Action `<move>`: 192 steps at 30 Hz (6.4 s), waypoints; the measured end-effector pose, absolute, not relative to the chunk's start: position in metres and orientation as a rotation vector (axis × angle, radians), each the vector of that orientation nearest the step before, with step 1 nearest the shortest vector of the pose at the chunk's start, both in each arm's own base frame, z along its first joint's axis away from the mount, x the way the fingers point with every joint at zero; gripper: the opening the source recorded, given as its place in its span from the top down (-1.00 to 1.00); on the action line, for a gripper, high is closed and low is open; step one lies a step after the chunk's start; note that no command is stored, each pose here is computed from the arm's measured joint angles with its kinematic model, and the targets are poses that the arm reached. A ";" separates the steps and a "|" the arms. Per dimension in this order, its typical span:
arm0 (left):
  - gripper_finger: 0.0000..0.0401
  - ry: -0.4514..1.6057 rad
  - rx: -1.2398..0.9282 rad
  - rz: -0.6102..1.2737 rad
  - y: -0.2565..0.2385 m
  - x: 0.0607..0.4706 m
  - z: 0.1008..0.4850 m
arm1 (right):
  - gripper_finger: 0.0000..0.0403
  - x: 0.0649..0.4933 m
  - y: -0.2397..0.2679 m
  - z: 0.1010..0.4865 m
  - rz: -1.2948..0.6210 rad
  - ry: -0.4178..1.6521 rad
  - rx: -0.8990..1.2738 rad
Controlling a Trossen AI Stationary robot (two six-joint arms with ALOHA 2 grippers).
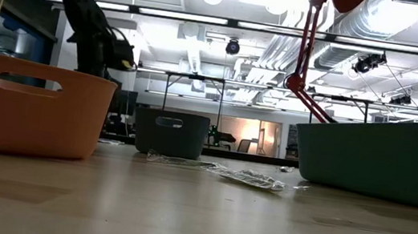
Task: Sort candy
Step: Put the blue candy into the orange bin, then put the green candy into the orange bin, then put the blue candy into the orange bin
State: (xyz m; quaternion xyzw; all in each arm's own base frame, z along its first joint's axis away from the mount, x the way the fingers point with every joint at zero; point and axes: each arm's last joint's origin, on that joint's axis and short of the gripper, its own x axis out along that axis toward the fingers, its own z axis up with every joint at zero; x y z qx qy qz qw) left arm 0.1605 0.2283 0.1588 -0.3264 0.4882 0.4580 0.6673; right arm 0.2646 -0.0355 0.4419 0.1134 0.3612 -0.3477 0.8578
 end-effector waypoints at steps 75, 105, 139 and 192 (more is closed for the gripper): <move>0.14 0.146 -0.820 0.076 0.056 0.225 0.335 | 0.69 0.319 0.047 0.285 -0.190 1.014 0.462; 0.14 -0.014 -0.780 0.145 0.035 0.186 0.363 | 0.26 0.399 0.065 0.124 -0.708 1.301 0.603; 0.14 0.016 -0.680 0.319 0.035 0.149 0.363 | 0.99 0.442 -0.045 0.313 -0.605 0.710 0.264; 0.14 0.350 -0.580 0.556 -0.004 0.122 0.326 | 0.07 0.463 -0.140 0.288 -0.349 0.953 0.126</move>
